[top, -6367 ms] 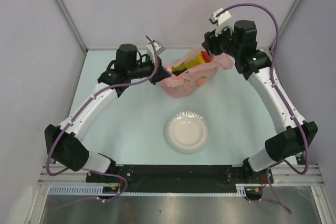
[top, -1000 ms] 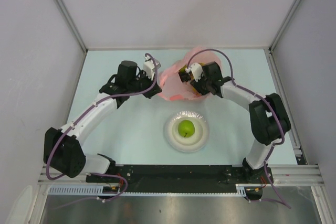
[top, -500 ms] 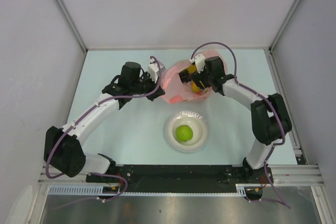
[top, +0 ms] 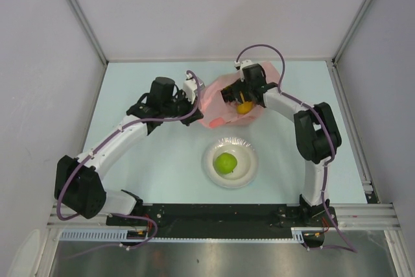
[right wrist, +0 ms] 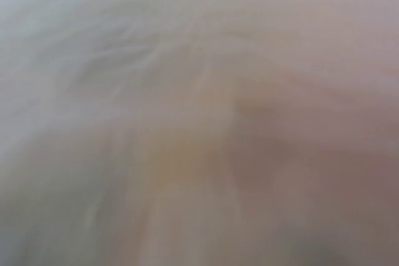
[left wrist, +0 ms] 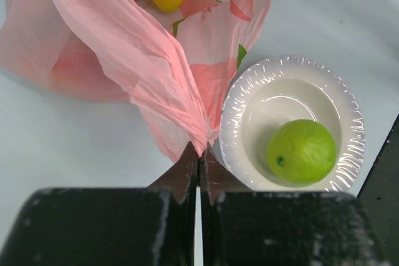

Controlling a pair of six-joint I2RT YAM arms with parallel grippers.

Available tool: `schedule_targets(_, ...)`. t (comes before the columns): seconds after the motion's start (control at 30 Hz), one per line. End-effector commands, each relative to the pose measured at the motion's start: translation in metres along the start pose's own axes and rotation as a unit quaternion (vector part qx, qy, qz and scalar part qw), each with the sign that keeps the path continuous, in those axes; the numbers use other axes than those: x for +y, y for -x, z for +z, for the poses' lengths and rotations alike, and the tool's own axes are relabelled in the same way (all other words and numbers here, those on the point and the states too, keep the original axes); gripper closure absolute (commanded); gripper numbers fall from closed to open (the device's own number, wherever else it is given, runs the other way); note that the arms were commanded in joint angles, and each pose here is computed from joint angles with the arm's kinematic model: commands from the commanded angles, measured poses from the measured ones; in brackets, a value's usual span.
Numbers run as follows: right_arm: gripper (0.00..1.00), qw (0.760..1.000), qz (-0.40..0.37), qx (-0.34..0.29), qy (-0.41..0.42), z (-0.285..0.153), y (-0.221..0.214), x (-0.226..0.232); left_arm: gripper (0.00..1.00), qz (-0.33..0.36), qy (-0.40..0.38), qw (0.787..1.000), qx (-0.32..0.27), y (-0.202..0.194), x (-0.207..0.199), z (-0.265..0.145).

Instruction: Take the fake fruits out of the plastic bag

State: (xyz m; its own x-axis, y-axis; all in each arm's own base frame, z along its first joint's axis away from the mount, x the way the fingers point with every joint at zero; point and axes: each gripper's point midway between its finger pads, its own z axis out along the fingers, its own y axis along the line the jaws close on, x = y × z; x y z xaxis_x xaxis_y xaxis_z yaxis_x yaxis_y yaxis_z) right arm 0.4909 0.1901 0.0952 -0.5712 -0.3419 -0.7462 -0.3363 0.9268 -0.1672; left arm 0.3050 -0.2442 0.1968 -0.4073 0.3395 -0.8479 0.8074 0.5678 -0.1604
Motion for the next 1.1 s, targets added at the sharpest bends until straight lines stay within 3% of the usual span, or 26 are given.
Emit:
schedule_targets(0.0, 0.11, 0.999, 0.028, 0.026, -0.018, 0.009, -0.009, 0.004, 1.0, 0.024, -0.002, 0.999, -0.026, 0.026, -0.002, -0.006)
schedule_targets(0.07, 0.07, 0.998, 0.046, 0.032, -0.035, 0.009, -0.013, 0.0, 1.0, 0.028, 0.0, 0.999, -0.03, 0.032, -0.002, -0.009)
schedule_targets(0.37, 0.07, 0.995, 0.077, 0.048, -0.046, 0.034, -0.03, -0.014, 1.0, 0.031, -0.003, 0.999, -0.029, 0.035, -0.002, -0.008)
schedule_targets(0.47, 0.15, 0.997, 0.051, 0.032, -0.042, 0.043, -0.026, -0.018, 1.0, 0.031, 0.0, 0.999, -0.027, 0.035, 0.0, -0.007)
schedule_targets(0.5, 0.29, 0.998, 0.044, 0.019, -0.043, 0.044, -0.019, -0.02, 1.0, 0.034, 0.0, 0.999, -0.028, 0.036, 0.0, -0.008)
schedule_targets(0.6, 0.6, 1.0, 0.025, -0.008, -0.007, 0.034, 0.001, -0.013, 1.0, 0.033, 0.002, 0.999, -0.026, 0.034, 0.001, -0.007)
schedule_targets(0.7, 0.79, 0.999, 0.014, -0.039, 0.029, 0.011, 0.026, -0.007, 1.0, 0.034, 0.0, 0.999, -0.027, 0.035, 0.002, -0.004)
schedule_targets(0.87, 0.85, 0.994, -0.008, -0.073, 0.083, -0.038, 0.051, 0.002, 1.0, 0.032, -0.003, 0.999, -0.03, 0.039, 0.004, 0.001)
schedule_targets(1.07, 0.91, 0.987, -0.024, -0.061, 0.147, -0.073, 0.035, 0.016, 1.0, 0.02, -0.011, 0.999, -0.034, 0.041, 0.001, 0.004)
